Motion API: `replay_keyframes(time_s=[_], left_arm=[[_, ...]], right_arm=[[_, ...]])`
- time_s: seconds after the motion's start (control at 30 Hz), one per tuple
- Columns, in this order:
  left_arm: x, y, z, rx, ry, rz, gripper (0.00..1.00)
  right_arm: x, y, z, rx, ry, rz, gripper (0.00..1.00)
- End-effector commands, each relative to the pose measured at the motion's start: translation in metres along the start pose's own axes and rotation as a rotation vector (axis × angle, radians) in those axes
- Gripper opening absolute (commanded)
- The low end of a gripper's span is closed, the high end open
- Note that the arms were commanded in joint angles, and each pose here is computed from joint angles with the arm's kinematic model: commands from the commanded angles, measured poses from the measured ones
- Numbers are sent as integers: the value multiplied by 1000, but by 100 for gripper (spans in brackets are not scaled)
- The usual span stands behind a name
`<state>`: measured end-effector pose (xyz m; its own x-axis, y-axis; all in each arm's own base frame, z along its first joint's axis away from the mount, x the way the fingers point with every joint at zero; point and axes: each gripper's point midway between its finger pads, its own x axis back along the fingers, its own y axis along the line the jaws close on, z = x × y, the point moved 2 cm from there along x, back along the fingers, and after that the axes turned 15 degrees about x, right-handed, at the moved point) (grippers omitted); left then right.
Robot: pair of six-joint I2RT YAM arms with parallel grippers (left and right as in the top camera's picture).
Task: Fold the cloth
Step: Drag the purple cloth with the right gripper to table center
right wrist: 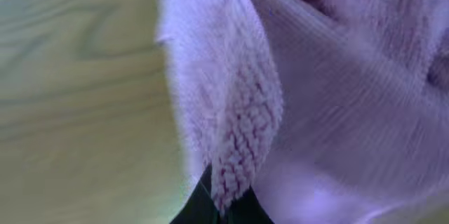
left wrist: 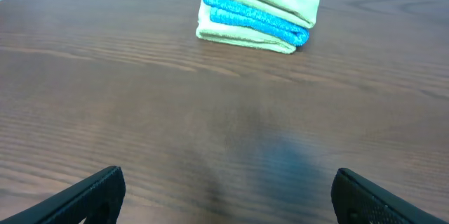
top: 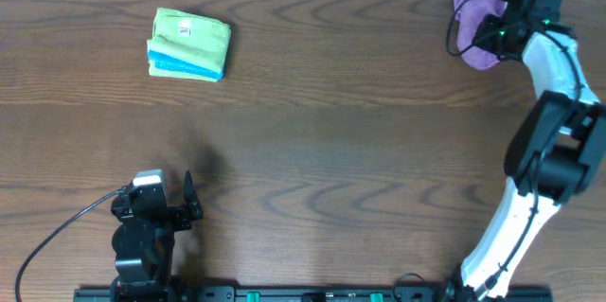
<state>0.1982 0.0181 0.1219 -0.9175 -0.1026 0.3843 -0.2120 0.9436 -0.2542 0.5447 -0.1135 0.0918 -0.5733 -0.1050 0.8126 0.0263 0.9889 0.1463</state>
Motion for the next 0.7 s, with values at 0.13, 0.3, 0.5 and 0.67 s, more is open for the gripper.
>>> replay_keyframes(time_s=[0.13,0.3,0.5,0.67], left_arm=[[-2,4,7,-10,16,-18,95],[-2,4,7,-10,16,-18,95],[-2,4,7,-10,16,-18,95],[-2,4,7,-10,16,-18,95]], right_arm=[[102,89,-15,256,-2,-105,1],[124,152,27,361,164,-198,1],[129,234,60,511,246,-362,1],[128,318,94,718,261,-431,2]])
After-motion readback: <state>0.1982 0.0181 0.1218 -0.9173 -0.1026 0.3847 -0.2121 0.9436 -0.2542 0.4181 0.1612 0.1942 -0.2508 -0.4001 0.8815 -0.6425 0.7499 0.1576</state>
